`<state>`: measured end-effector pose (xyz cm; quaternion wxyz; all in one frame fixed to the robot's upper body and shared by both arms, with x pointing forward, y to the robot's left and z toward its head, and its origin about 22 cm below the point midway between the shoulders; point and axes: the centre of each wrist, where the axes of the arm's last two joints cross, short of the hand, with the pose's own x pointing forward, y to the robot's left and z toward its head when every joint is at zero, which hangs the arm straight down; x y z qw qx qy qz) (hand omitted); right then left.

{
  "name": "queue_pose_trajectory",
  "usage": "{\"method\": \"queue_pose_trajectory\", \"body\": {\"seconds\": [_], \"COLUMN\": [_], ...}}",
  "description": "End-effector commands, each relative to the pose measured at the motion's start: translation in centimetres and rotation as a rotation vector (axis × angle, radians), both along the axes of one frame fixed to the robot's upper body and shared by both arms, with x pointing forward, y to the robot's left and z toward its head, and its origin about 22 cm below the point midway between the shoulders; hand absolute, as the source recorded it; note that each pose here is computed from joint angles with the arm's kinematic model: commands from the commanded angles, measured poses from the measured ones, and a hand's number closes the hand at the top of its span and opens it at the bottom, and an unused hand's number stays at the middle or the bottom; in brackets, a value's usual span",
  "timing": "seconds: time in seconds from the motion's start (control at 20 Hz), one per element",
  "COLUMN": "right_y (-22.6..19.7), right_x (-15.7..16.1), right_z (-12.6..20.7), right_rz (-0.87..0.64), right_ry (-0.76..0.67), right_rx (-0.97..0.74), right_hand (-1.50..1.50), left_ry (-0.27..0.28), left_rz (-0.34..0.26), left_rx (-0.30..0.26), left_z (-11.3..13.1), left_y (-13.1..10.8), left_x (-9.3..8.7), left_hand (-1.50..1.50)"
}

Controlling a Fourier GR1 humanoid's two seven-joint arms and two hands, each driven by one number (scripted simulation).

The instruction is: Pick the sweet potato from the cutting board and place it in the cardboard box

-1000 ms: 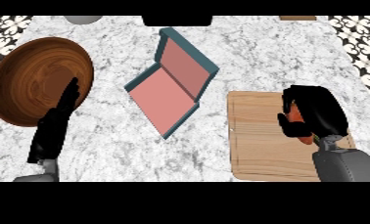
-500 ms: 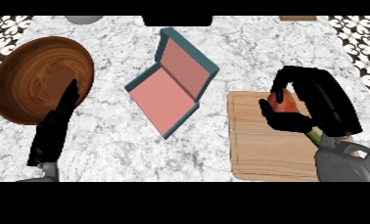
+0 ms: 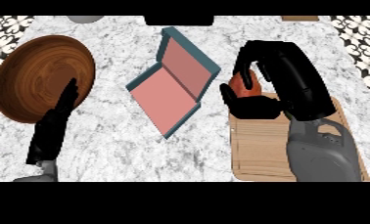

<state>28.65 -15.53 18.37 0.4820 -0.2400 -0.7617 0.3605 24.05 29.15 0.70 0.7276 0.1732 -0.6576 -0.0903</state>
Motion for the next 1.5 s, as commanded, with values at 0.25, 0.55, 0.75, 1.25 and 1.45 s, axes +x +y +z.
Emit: {"method": "queue_pose_trajectory", "body": {"seconds": [0.25, 0.55, 0.75, 1.25, 1.45], "right_y": [7.7, 10.5, 12.3, 13.8, 14.4], "right_x": [5.0, 7.8, 10.0, 10.5, 11.1], "right_z": [1.8, -1.1, -2.6, -8.8, -7.3], "right_rz": [-0.024, -0.019, -0.029, -0.113, -0.107], "right_ry": [0.053, 0.149, 0.180, 0.317, 0.295], "right_rx": [-0.045, -0.096, -0.143, -0.088, 0.030], "right_hand": [1.50, 1.50, 1.50, -1.50, -1.50], "left_ry": [-0.008, -0.003, -0.013, -0.016, -0.011], "left_rz": [-0.033, -0.046, -0.038, -0.059, -0.070], "left_rx": [0.003, -0.002, -0.001, -0.002, 0.008], "left_z": [2.0, 0.7, 1.4, 1.4, -0.2], "left_y": [-0.4, -0.4, -1.8, -3.6, -1.6], "left_x": [0.9, -0.1, 0.6, 1.8, 0.9], "left_hand": [0.00, 0.00, 0.00, 0.00, 0.00]}}
